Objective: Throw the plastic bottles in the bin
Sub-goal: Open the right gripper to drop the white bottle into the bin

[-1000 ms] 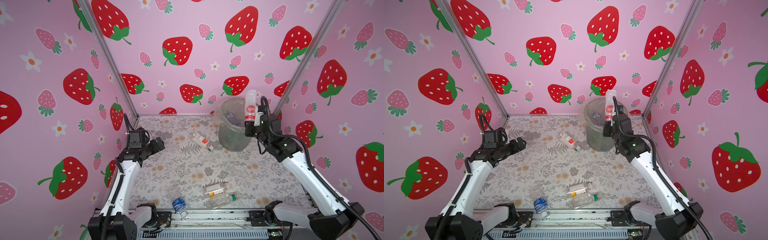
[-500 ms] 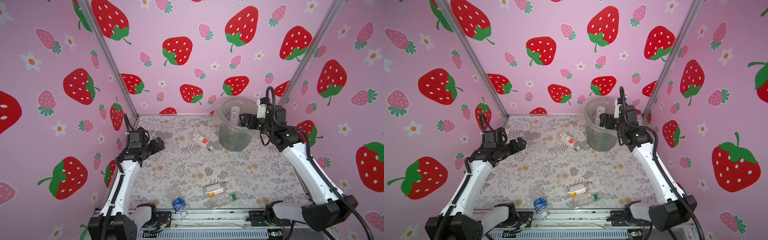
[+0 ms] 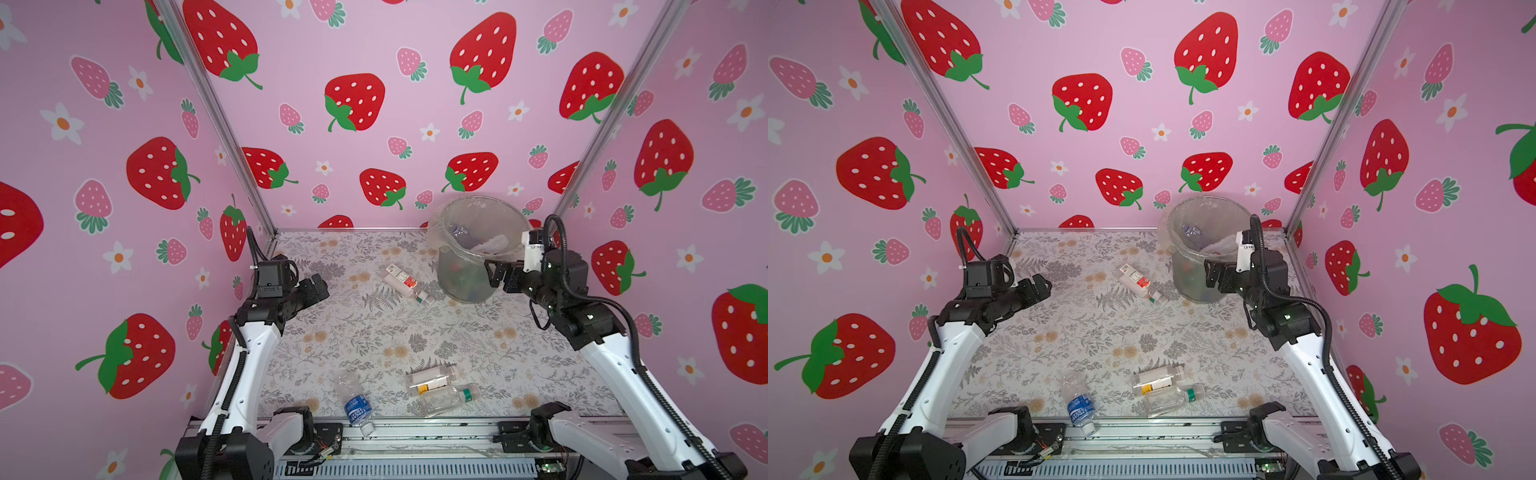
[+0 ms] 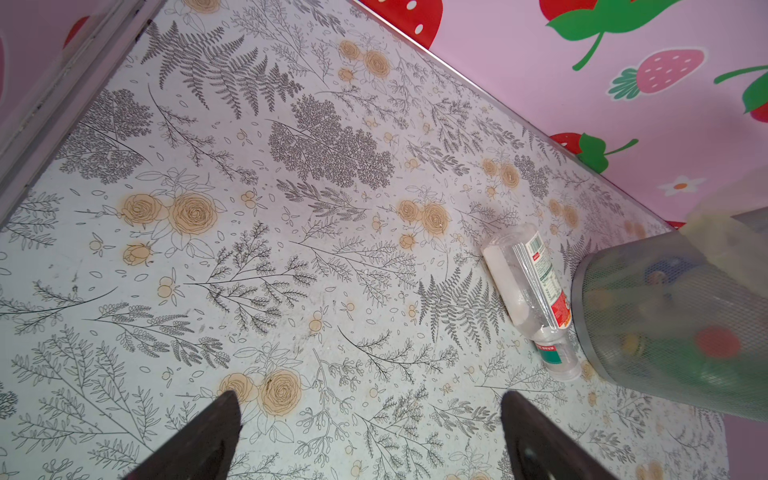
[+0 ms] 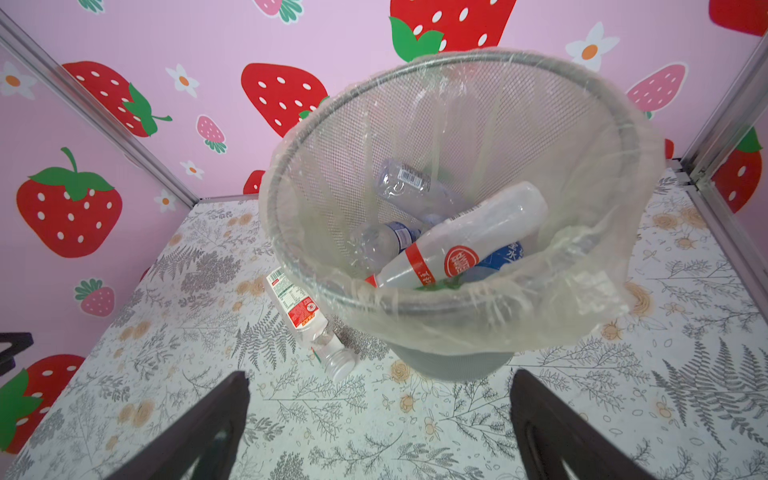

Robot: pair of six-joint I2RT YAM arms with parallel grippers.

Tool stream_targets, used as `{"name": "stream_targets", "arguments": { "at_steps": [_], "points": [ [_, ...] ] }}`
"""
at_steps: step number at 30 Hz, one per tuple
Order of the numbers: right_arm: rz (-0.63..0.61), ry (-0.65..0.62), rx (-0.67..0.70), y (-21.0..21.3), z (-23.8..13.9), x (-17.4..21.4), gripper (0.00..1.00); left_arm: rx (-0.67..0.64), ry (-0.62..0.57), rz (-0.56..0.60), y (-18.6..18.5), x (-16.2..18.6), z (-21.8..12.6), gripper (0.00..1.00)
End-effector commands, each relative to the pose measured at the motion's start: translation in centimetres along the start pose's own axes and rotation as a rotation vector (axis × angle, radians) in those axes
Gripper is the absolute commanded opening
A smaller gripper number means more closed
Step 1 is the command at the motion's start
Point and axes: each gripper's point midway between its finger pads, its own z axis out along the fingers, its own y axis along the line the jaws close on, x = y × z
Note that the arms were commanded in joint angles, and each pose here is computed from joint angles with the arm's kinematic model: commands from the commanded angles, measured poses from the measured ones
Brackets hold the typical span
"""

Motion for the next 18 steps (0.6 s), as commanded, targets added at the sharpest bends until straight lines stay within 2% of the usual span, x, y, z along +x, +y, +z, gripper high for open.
{"name": "stream_targets", "arguments": {
  "at_steps": [1,7,18],
  "points": [
    [-0.007,-0.053,-0.066,1.0,-0.9,-0.3,0.99,-0.016,-0.050,-0.021,0.1,-1.2,-0.9,0.99],
    [-0.017,0.046,-0.115,1.1,0.4,3.8,0.99,-0.064,-0.062,-0.053,1.0,-1.4,-0.8,0.99],
    [-0.093,0.121,-0.206,3.1,1.4,8.6,0.99,-0.070,-0.049,-0.055,1.1,-1.2,-0.4,0.99]
  ]
}}
